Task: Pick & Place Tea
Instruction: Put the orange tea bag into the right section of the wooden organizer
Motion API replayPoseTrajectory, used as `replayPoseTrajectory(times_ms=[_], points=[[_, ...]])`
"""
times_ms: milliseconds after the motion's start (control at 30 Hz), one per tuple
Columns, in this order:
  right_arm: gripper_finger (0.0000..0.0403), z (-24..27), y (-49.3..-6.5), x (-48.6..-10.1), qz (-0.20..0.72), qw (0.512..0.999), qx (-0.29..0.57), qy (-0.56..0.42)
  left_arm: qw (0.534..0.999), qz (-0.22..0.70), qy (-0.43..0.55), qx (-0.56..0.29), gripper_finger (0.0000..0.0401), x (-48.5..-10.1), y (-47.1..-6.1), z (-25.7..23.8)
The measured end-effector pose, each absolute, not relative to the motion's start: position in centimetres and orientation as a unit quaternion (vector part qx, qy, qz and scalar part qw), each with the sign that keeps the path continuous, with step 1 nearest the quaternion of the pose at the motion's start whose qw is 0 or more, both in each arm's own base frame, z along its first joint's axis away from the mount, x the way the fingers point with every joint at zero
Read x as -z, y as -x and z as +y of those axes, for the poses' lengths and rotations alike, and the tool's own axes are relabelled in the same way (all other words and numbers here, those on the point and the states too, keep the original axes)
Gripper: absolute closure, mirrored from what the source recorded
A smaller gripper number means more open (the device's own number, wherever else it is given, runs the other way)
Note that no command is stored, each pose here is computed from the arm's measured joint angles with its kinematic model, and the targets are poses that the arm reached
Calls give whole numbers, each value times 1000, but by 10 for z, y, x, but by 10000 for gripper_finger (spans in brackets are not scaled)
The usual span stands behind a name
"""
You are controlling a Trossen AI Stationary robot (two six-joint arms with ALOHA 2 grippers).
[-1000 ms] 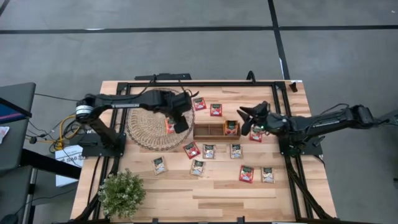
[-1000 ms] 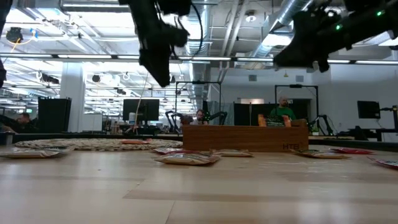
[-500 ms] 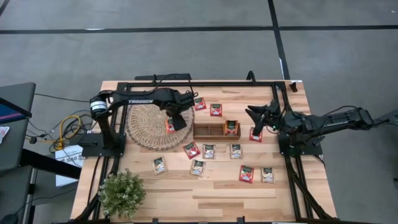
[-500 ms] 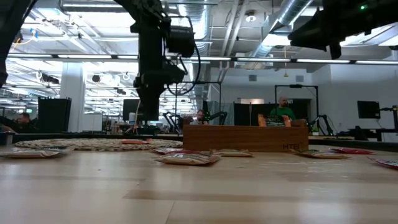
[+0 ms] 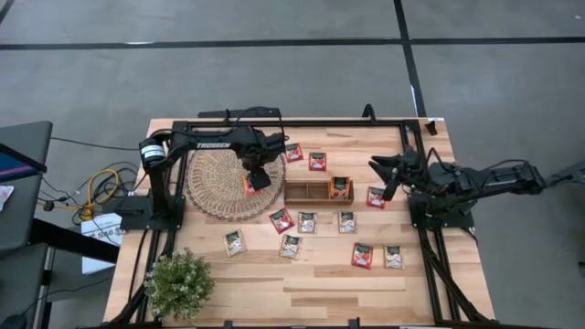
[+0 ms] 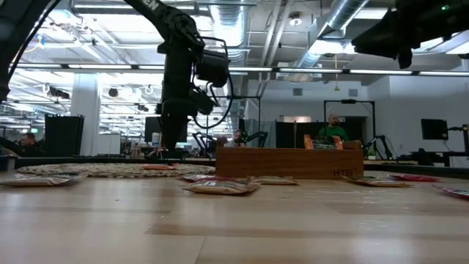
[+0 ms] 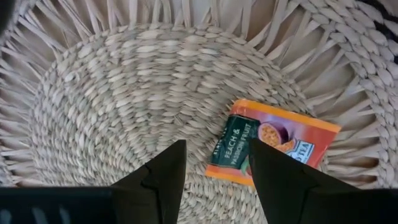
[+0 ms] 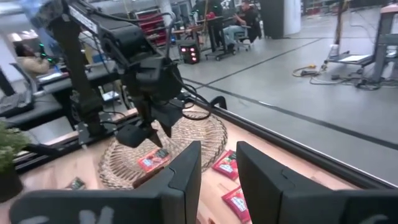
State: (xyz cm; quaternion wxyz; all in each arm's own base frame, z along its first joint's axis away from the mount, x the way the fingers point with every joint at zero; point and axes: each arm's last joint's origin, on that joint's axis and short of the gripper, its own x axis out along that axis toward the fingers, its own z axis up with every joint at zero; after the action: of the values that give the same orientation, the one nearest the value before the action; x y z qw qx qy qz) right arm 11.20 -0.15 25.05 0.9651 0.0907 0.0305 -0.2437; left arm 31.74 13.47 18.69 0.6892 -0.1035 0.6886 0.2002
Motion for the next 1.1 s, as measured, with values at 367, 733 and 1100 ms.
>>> replayPoseTrajectory(times_ms=[367, 733, 1100], points=[[310, -3, -97, -256, -3, 967, 230, -105, 692, 691, 98, -185, 234, -185, -318, 136], [310, -3, -97, -257, -4, 969, 225, -106, 659, 723, 100, -179, 234, -154, -324, 138], [310, -2, -97, -256, -2, 970, 219, -106, 671, 713, 111, -169, 264, -153, -327, 138]])
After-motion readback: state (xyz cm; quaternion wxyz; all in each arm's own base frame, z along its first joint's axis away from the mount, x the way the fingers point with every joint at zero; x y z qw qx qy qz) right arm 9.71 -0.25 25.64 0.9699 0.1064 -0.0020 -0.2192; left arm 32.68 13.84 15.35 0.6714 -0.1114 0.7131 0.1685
